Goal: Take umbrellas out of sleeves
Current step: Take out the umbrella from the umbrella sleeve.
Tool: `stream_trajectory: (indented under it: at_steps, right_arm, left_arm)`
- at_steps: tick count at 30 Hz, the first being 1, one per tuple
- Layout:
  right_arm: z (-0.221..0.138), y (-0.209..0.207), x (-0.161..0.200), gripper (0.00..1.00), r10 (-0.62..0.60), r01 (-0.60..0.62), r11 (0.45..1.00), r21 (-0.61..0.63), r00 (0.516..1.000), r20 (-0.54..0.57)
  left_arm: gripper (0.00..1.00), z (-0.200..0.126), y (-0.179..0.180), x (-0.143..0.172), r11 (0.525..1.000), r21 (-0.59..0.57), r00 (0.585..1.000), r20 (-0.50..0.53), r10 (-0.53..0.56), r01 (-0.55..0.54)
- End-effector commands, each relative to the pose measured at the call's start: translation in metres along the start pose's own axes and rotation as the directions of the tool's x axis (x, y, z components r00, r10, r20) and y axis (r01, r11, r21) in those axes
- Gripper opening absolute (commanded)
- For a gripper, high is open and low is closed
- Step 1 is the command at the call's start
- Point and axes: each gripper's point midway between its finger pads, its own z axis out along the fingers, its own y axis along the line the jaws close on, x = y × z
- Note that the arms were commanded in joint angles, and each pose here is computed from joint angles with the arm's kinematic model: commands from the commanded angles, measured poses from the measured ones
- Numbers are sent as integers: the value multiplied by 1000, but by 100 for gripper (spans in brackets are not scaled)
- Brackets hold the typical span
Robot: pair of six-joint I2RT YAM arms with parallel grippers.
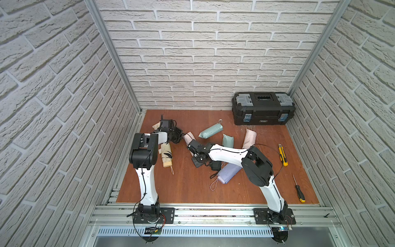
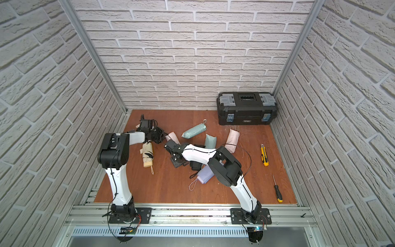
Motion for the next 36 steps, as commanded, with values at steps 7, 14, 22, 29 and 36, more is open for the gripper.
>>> stream_trajectory:
  at_steps: [7, 14, 22, 29, 36]
  right_arm:
    - [-3, 1, 3, 3, 11, -11, 1000, -7, 1000, -3]
    - [-13, -5, 13, 3, 19, -19, 1000, -3, 1000, -1]
    - [-16, -4, 26, 3, 25, -25, 1000, -5, 1000, -11]
    - [-20, 3, 30, 3, 22, -22, 1000, -14, 1000, -11]
    - [-23, 5, 30, 3, 19, -20, 1000, -17, 1000, -9]
  left_arm:
    - [0, -9, -2, -12, 998, -2, 998, 39, 57, -57]
    - [0, -21, -2, -33, 996, -24, 993, 72, 92, -90]
    - [0, -22, -7, -43, 993, -25, 990, 84, 114, -112]
    - [0, -21, -13, -49, 992, -25, 988, 91, 128, -126]
    - [0, -23, -19, -56, 989, -29, 985, 98, 145, -142]
